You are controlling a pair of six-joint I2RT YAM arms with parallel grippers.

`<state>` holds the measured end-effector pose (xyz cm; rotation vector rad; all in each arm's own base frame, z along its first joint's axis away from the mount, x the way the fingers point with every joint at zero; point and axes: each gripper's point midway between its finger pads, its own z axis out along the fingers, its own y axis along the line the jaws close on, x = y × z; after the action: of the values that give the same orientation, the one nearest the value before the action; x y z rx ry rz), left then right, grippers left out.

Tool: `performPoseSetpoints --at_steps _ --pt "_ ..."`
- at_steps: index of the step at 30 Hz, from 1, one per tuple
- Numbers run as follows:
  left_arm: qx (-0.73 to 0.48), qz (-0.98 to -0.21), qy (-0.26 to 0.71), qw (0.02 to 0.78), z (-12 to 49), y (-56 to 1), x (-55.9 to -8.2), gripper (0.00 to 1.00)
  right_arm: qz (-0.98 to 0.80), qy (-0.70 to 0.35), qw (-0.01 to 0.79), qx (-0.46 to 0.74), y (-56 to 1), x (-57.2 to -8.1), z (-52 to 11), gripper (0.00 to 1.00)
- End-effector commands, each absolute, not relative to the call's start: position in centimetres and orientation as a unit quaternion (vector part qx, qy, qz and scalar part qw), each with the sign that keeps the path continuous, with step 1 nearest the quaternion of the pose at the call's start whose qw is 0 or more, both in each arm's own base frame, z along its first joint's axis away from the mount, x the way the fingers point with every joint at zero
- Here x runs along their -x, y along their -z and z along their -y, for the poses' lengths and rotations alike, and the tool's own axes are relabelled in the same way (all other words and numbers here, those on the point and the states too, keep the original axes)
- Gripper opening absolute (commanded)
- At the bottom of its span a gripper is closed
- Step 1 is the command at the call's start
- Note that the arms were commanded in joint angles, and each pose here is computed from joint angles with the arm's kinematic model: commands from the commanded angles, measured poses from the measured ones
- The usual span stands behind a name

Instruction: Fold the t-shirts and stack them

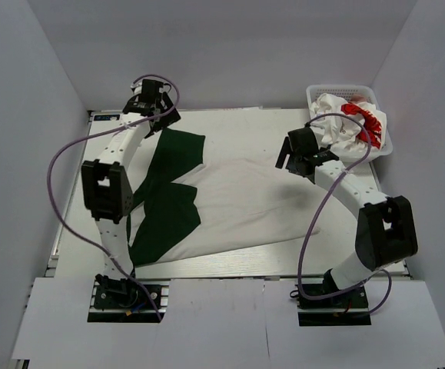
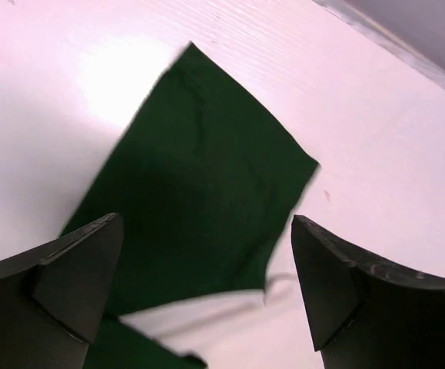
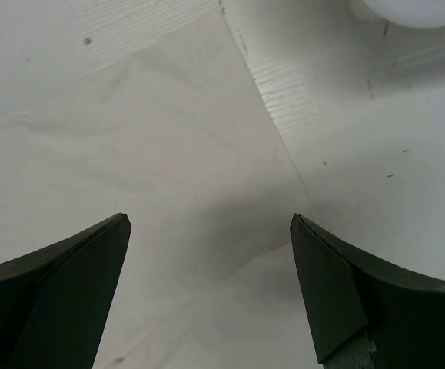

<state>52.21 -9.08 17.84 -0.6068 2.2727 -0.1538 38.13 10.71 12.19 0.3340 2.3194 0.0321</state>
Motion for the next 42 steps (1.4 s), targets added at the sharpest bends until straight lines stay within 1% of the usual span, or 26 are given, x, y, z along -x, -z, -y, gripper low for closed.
performPoseSetpoints --at_steps 1,2,4,5,6,7,8,10,14,15,19,24,26,27,28,29,30,31,33,34,35,36,38,40,41,42 --pt "0.208 -0.912 -0.021 0.352 7.1 -14.4 -53.6 1.0 -0.904 0.052 0.399 -0.146 -13.5 -40.0 -8.1 0.9" --pt "0.202 -0.906 -0.024 0.371 7.0 -15.6 -55.1 1.0 -0.905 0.052 0.396 -0.147 -13.3 -40.2 -8.0 0.9" --pt "0.195 -0.906 -0.036 0.374 6.4 -14.7 -56.7 1.0 -0.907 0.046 0.393 -0.144 -13.3 -41.4 -8.1 0.9" --pt "0.193 -0.901 -0.032 0.388 6.6 -15.2 -57.9 1.0 -0.913 0.05 0.381 -0.136 -12.6 -41.5 -8.2 0.9" --pt "0.18 -0.906 -0.039 0.381 6.6 -13.3 -58.6 1.0 -0.918 0.05 0.369 -0.134 -11.7 -41.8 -8.2 0.9" --pt "0.181 -0.905 -0.042 0.384 6.1 -12.6 -59.2 1.0 -0.915 0.045 0.377 -0.136 -12.7 -42.5 -8.2 0.9" --pt "0.177 -0.896 -0.031 0.405 6.4 -12.7 -60.6 1.0 -0.92 0.048 0.365 -0.135 -11.8 -42.6 -8.2 0.9" --pt "0.17 -0.898 -0.028 0.406 6.7 -10.6 -61.6 1.0 -0.926 0.043 0.353 -0.129 -11.1 -43.0 -8.4 0.9" --pt "0.179 -0.882 -0.023 0.436 6.3 -9.9 -63.8 1.0 -0.926 0.05 0.35 -0.136 -10.6 -43.4 -8.0 0.9" --pt "0.18 -0.877 -0.02 0.445 6.4 -10.2 -64.2 1.0 -0.926 0.054 0.347 -0.135 -10.3 -43.4 -8.0 0.9" --pt "0.188 -0.873 -0.016 0.449 5.3 -8.3 -65.4 1.0 -0.93 0.06 0.335 -0.135 -9.6 -43.3 -7.9 0.9" --pt "0.178 -0.883 0.013 0.434 5.6 -5.6 -65.9 1.0 -0.936 0.083 0.312 -0.14 -8.1 -42.8 -7.1 0.9" --pt "0.166 -0.886 0.025 0.431 6.2 -5.5 -65.9 0.96 -0.938 0.086 0.305 -0.144 -7.5 -42.8 -7.0 0.9" --pt "0.16 -0.889 0.038 0.428 6.7 -5.5 -65.9 0.92 -0.936 0.084 0.308 -0.149 -7.7 -43.1 -6.8 0.9" --pt "0.158 -0.889 0.043 0.427 6.9 -5.1 -65.8 0.85 -0.937 0.084 0.304 -0.15 -7.3 -43.2 -6.9 0.9" --pt "0.158 -0.887 0.045 0.432 6.9 -5.5 -65.8 0.81 -0.938 0.084 0.302 -0.151 -7.1 -43.3 -7.0 0.9" --pt "0.154 -0.892 0.04 0.423 6.8 -4.4 -65.3 0.75 -0.936 0.077 0.308 -0.154 -7.6 -43.9 -7.1 0.9" --pt "0.15 -0.891 0.039 0.427 6.8 -4.5 -65.5 0.62 -0.936 0.078 0.307 -0.155 -7.4 -44.0 -7.2 0.9" --pt "0.139 -0.894 0.052 0.423 7.3 -4.6 -65.3 0.45 -0.934 0.078 0.308 -0.165 -7.4 -44.5 -7.1 0.9" --pt "0.13 -0.896 0.057 0.422 7.6 -4.6 -65.2 0.39 -0.934 0.08 0.307 -0.167 -7.3 -44.5 -7.1 0.9" --pt "0.126 -0.898 0.054 0.418 7.5 -4.2 -65.0 0.29 -0.931 0.081 0.31 -0.173 -7.5 -44.9 -6.9 0.9" --pt "0.126 -0.9 0.053 0.414 7.5 -4.1 -64.9 0.26 -0.929 0.081 0.312 -0.181 -7.4 -45.3 -7.0 0.9" --pt "0.115 -0.907 0.05 0.403 7.5 -3.0 -64.3 0.25 -0.927 0.083 0.315 -0.187 -7.8 -45.7 -6.8 0.9" --pt "0.108 -0.908 0.046 0.402 7.8 -3.4 -63.8 0.17 -0.924 0.083 0.322 -0.19 -8.1 -46.6 -6.9 0.9" --pt "0.112 -0.908 0.035 0.402 7.4 -3.1 -63.6 0.05 -0.926 0.084 0.317 -0.187 -7.8 -46.6 -7.0 0.9" --pt "0.11 -0.907 0.03 0.404 7.2 -3.5 -63.4 0.0 -0.925 0.084 0.319 -0.188 -7.9 -46.7 -7.0 0.9"
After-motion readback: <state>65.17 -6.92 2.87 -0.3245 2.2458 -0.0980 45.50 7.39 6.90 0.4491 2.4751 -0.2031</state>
